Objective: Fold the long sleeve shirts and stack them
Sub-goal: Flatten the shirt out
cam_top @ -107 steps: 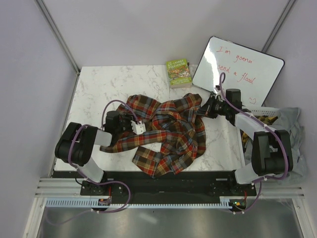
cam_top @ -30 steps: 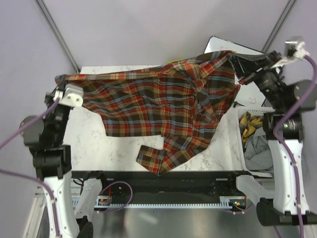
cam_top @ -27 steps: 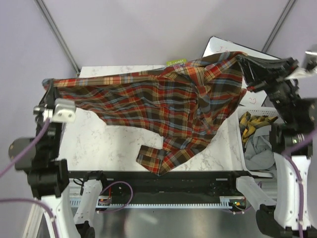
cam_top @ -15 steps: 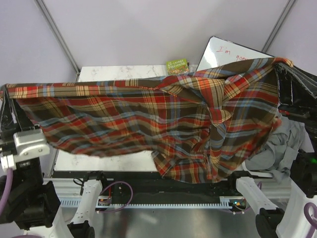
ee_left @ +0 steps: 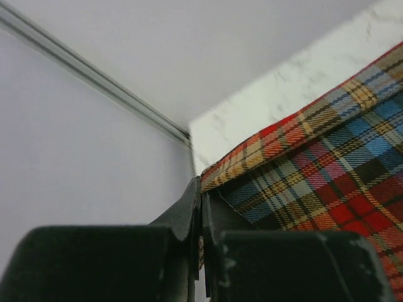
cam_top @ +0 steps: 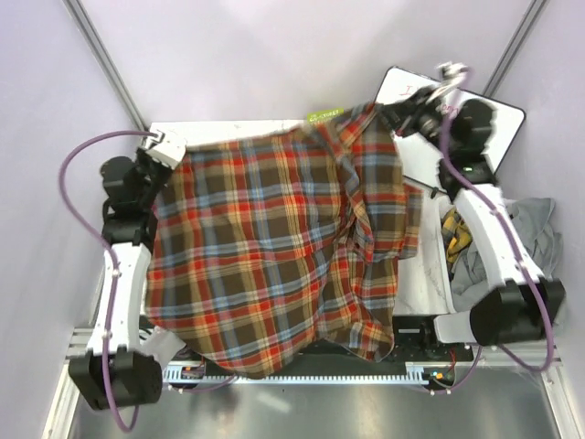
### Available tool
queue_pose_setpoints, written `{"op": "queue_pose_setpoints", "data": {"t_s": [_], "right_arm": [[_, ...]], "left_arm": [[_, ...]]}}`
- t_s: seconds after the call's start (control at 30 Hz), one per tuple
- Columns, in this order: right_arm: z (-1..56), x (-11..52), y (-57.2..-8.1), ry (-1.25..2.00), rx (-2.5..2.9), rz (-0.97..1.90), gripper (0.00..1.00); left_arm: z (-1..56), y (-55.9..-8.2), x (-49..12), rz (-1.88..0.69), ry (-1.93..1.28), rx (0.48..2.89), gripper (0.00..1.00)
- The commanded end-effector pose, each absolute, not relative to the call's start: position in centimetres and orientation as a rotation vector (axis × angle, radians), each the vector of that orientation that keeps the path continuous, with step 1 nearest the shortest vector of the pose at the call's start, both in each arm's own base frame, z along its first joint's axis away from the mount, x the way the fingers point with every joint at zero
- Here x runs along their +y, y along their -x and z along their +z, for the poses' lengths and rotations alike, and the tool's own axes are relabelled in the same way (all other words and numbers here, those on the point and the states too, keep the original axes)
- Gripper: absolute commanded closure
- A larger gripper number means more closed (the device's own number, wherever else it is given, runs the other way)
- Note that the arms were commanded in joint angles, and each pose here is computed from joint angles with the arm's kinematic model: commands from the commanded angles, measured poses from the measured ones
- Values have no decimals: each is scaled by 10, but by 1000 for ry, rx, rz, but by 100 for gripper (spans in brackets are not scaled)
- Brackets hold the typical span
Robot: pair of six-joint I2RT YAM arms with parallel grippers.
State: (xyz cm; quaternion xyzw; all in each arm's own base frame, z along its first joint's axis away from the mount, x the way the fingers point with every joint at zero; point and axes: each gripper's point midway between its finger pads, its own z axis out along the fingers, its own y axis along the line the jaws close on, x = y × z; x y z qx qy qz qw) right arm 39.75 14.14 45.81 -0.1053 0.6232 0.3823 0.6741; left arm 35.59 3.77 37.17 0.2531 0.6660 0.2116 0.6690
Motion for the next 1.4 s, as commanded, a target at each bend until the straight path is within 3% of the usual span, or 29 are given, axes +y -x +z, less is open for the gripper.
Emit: {"op": "queue_pose_setpoints", "data": {"t_s": [0.0, 0.13, 0.17, 0.27, 0.5, 0.6, 0.67, 0.7, 0.77, 0.8, 0.83, 0.87, 0.93, 1.0, 1.17, 1.37], "right_arm": [[395, 166, -428, 318, 1470, 776, 100], [326, 173, -474, 339, 1572, 719, 100], [293, 177, -489, 345, 1636, 722, 100], [250, 184, -518, 369, 1727, 713, 100], [222, 212, -559, 353, 1751, 699, 100], [229, 212, -573, 328, 1738, 668, 90], [230, 209, -575, 325, 1782, 646, 79], [236, 204, -575, 324, 1817, 611, 59], [253, 199, -561, 361, 1831, 588, 38], [246, 195, -549, 374, 1881, 577, 18], [267, 191, -536, 412, 1850, 548, 14], [271, 187, -527, 439, 1856, 529, 10], [273, 180, -496, 531, 1902, 501, 2], [257, 177, -463, 593, 2004, 521, 3], [214, 169, -376, 867, 2184, 571, 14], [159, 155, -304, 1051, 2348, 593, 24]], "left_arm": [[327, -398, 38, 480, -645, 1489, 98], [261, -452, 40, 418, -701, 1601, 98], [222, -468, 42, 376, -712, 1687, 98], [196, -499, 44, 350, -719, 1754, 98], [145, -551, 52, 351, -722, 1867, 98], [152, -565, 66, 408, -639, 1903, 96], [162, -568, 82, 449, -537, 1948, 85], [155, -557, 84, 432, -538, 2012, 74], [165, -534, 75, 346, -579, 2048, 40], [167, -522, 69, 307, -594, 2065, 28], [159, -501, 58, 223, -625, 2119, 10], [172, -480, 52, 195, -628, 2113, 4], [161, -437, 33, 56, -670, 2196, 4], [154, -394, 15, -43, -733, 2234, 6], [97, -292, -12, -244, -909, 2377, 12], [48, -243, 7, -164, -1029, 2524, 20]]}}
